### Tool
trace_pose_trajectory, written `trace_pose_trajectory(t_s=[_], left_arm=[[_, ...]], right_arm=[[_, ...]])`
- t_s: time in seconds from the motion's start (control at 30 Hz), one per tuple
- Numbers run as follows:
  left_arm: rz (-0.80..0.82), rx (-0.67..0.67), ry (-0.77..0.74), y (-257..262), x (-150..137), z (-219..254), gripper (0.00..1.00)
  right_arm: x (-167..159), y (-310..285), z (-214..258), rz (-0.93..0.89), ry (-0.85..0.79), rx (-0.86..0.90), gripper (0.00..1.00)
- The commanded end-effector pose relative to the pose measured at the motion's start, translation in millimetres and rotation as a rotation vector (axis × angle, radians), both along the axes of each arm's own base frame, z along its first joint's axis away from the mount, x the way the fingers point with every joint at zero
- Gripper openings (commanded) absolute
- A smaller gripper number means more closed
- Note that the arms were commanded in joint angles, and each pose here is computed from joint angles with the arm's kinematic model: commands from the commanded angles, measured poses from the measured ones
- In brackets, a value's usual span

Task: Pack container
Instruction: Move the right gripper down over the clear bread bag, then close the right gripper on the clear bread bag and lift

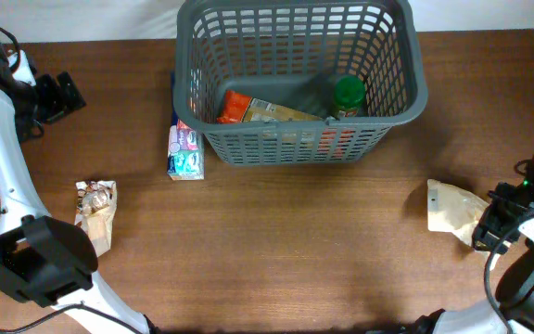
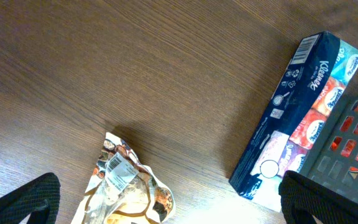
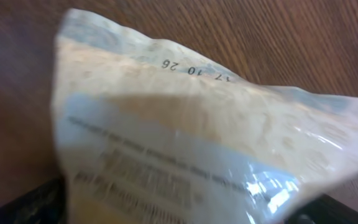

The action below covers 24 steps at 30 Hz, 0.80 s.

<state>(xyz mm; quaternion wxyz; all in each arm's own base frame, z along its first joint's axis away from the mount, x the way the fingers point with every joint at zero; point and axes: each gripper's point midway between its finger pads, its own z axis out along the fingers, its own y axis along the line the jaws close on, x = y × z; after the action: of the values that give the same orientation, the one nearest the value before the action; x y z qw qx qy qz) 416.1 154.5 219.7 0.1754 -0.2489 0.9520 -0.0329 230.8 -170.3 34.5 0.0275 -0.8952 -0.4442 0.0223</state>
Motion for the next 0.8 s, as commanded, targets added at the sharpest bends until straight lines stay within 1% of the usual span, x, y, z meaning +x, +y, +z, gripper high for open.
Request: trace_pose_trajectory(t_s=[0.0,0.23,0.4,0.77], left_arm=[[-0.011,0.011,0.011,3,1,-4,0.99],[-0.011,0.011,0.011,3,1,-4,0.99],[-0.011,0.011,0.011,3,1,-4,0.99],[-0.011,0.011,0.011,3,1,-4,0.99]], right_arm=[[-6,3,-15,-0.001,0.058,0.016,0.99],[-6,4,-29,0.008,0.087,0.031,0.99],[6,-2,-31,0.113,0.042,0.009,0.99],[-7,-12,-31,0.155,0.111,-0.048,0.99]])
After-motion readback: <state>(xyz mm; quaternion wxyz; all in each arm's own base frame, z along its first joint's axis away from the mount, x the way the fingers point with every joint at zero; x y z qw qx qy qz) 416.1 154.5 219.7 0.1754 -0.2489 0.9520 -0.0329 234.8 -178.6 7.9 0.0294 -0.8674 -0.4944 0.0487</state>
